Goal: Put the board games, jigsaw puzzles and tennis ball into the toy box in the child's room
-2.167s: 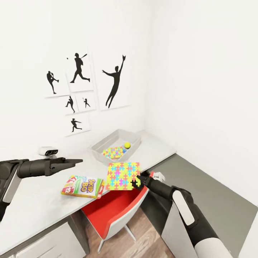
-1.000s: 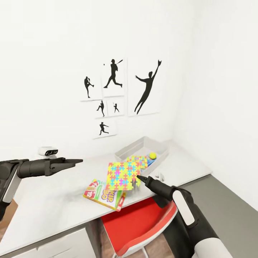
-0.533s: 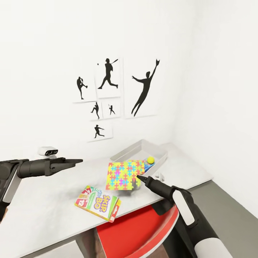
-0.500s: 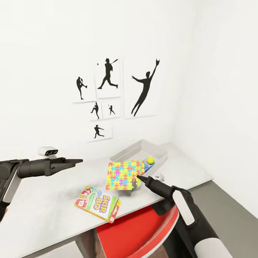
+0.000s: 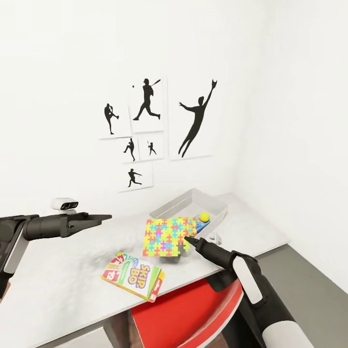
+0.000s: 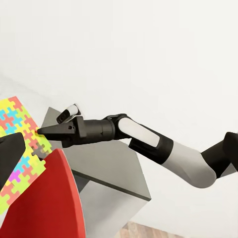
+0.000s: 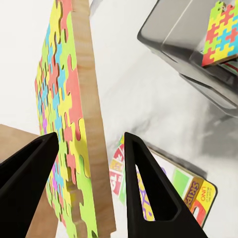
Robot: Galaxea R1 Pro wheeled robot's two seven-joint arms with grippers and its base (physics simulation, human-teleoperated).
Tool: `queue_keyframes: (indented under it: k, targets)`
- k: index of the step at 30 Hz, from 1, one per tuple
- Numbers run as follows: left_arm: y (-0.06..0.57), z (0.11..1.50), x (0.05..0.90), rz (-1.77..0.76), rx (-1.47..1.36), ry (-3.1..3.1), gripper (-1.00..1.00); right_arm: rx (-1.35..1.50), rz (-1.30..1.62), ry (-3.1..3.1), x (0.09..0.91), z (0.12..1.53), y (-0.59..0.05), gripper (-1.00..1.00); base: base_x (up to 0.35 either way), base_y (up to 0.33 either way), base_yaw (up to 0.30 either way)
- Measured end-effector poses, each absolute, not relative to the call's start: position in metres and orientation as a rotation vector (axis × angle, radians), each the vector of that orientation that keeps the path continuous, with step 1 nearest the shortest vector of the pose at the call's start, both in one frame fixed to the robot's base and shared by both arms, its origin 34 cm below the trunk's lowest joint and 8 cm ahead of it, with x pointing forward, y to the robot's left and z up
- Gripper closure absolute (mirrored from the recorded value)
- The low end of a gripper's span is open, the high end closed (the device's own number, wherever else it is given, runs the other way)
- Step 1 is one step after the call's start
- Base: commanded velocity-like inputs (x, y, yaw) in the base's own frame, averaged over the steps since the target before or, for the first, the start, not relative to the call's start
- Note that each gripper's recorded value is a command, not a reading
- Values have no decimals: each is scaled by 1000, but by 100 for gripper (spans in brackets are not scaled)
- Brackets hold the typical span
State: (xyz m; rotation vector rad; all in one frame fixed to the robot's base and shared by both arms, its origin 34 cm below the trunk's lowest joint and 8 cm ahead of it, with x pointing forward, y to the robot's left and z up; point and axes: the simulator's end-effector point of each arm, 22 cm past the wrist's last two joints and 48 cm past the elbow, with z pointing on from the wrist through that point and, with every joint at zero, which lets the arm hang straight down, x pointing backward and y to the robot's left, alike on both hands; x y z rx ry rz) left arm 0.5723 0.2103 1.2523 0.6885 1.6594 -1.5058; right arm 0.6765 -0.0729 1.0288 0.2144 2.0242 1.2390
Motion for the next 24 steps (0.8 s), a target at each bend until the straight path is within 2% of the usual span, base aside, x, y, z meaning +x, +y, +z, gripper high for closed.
queue_keyframes:
  k: [24]
  targets:
    - [210, 1252, 572, -1505, 689, 1660, -100, 186, 1234, 1982, 680, 1049, -75, 100, 31, 37, 0]
